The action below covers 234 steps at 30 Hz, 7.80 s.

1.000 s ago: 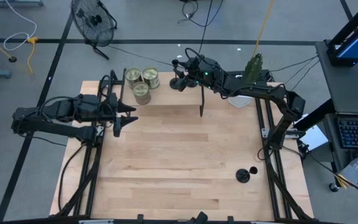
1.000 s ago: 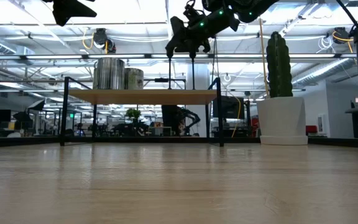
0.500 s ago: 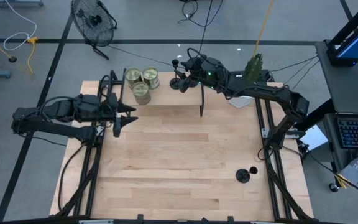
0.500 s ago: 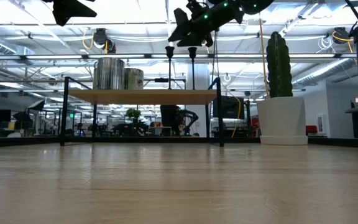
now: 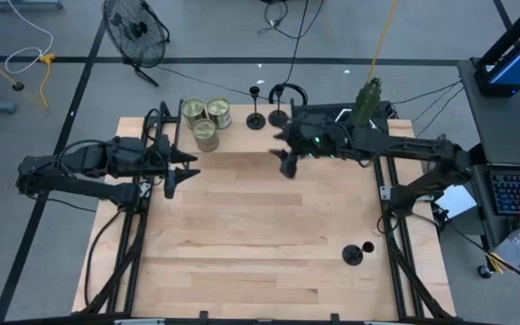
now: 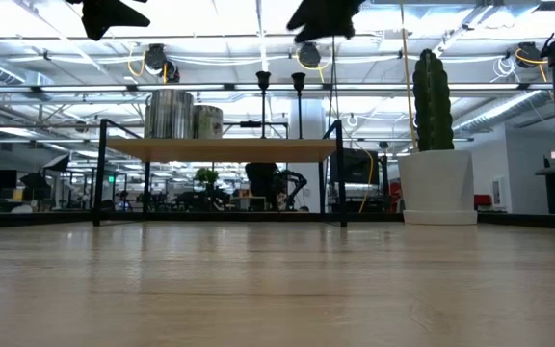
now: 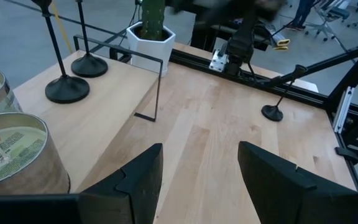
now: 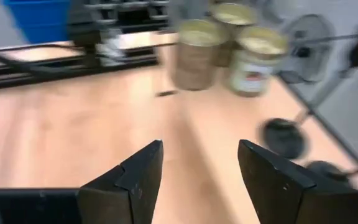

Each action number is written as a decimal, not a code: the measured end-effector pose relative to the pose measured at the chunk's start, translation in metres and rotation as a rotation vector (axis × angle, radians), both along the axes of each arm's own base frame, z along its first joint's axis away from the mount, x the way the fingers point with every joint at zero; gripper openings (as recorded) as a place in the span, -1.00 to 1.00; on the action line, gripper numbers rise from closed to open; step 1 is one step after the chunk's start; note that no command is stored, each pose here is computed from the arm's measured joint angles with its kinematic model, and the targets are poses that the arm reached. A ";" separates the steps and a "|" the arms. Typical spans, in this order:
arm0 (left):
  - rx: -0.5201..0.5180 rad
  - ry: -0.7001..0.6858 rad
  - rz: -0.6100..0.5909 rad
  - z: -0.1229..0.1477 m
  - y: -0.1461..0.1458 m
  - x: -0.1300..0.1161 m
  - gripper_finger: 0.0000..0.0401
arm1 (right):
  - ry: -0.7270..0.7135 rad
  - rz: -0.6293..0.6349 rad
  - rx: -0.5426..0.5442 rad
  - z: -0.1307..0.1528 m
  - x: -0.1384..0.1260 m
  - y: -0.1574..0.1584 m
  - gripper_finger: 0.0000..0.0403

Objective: Pick & Place candle stick holders
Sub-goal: Put the black candle holder on the shelf

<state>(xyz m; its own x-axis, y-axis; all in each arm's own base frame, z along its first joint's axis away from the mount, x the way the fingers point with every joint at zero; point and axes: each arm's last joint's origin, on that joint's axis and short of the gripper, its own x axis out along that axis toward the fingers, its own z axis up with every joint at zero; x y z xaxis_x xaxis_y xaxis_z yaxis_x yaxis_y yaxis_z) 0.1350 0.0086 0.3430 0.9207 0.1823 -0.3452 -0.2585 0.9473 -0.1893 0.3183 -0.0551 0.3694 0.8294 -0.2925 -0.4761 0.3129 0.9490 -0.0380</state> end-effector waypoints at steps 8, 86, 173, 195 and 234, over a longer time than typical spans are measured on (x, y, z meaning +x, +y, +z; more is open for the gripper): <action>0.001 0.000 0.000 0.000 0.000 0.000 0.08 | 0.171 0.185 0.184 0.016 -0.061 0.066 -0.01; 0.023 0.005 -0.008 0.000 0.000 0.000 0.08 | 0.524 -0.201 0.878 -0.136 -0.249 0.222 -0.15; 0.100 0.021 -0.024 0.000 0.000 0.000 0.08 | 0.763 -0.461 0.783 -0.051 -0.199 0.190 -0.15; 0.100 0.021 -0.025 0.000 0.000 0.000 0.08 | 0.781 -0.490 0.792 -0.072 -0.196 0.195 -0.15; 0.103 0.021 -0.027 0.000 0.000 0.000 0.08 | 0.756 -0.430 0.829 -0.067 -0.200 0.189 -0.15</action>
<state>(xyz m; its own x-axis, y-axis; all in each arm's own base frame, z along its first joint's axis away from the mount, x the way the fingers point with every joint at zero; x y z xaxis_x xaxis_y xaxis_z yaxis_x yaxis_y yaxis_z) 0.1350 0.0088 0.3429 0.9184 0.1933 -0.3452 -0.2358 0.9681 -0.0851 0.1185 0.1336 0.3026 0.1689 0.1486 -0.9744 0.7721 0.5945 0.2245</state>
